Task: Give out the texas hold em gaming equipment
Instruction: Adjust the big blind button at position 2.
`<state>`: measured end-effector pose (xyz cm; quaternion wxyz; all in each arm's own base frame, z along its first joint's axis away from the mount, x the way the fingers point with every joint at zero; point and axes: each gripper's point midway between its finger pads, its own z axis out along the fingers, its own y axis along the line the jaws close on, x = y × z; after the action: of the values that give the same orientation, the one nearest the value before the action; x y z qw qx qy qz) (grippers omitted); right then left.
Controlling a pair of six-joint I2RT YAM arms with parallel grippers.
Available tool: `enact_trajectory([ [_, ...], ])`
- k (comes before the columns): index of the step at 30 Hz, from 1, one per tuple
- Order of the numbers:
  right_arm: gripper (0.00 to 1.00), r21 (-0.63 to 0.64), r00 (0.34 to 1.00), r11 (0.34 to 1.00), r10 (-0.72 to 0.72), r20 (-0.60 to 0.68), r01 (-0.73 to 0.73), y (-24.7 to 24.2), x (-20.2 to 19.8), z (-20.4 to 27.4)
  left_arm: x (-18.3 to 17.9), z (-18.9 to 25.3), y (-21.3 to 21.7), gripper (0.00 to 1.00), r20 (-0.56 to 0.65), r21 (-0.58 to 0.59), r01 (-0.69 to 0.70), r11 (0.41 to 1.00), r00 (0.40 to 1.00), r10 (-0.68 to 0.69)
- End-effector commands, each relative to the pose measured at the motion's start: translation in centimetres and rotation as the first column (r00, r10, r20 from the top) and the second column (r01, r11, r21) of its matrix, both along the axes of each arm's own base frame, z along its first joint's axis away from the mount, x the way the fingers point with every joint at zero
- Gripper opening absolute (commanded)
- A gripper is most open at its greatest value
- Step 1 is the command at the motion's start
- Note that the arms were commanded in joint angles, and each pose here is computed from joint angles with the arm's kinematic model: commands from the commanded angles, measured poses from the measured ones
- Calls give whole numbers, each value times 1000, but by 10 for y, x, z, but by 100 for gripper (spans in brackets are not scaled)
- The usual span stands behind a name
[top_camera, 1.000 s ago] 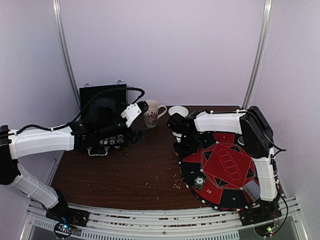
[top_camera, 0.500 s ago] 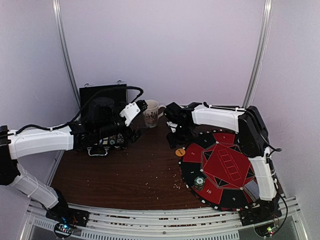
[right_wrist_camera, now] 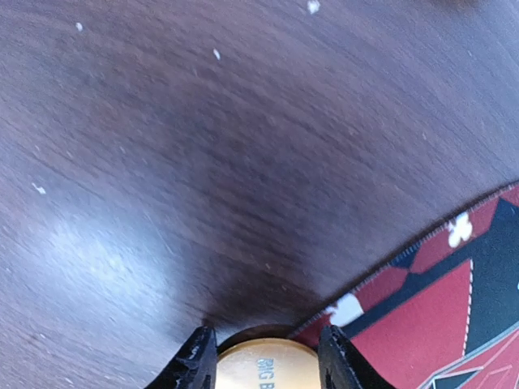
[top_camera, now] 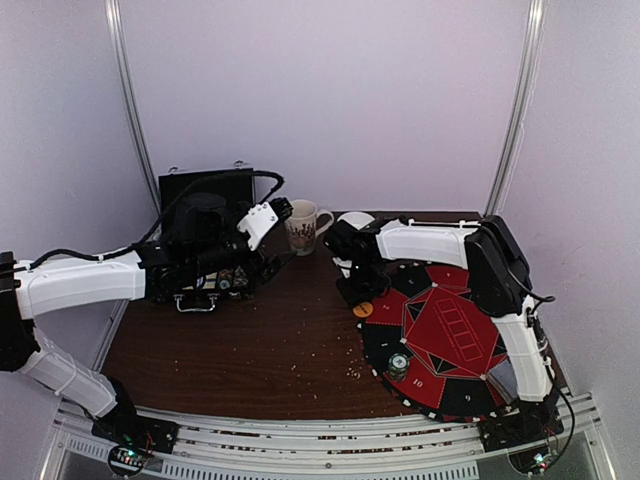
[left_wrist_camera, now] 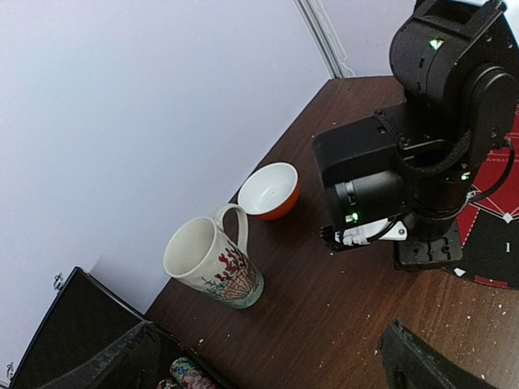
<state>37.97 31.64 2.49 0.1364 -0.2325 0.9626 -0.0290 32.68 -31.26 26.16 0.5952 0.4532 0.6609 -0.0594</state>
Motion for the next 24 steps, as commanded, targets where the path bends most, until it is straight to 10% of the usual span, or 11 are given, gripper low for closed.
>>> enact_trajectory([
  [1, 45, -122, 1000, 992, -8, -19, 5, -30, -15, 1, 2, 16, 3, 98, 46, -38, -7, 999, 999, 9],
  [14, 48, -60, 1000, 998, -4, -18, 3, -27, -24, 23, 3, 15, 4, 98, 44, -37, -7, 999, 999, 9],
  [24, 64, 68, 995, 998, 10, 96, -17, -39, -35, 127, 2, 15, 2, 98, 40, -41, 4, 999, 999, -2],
])
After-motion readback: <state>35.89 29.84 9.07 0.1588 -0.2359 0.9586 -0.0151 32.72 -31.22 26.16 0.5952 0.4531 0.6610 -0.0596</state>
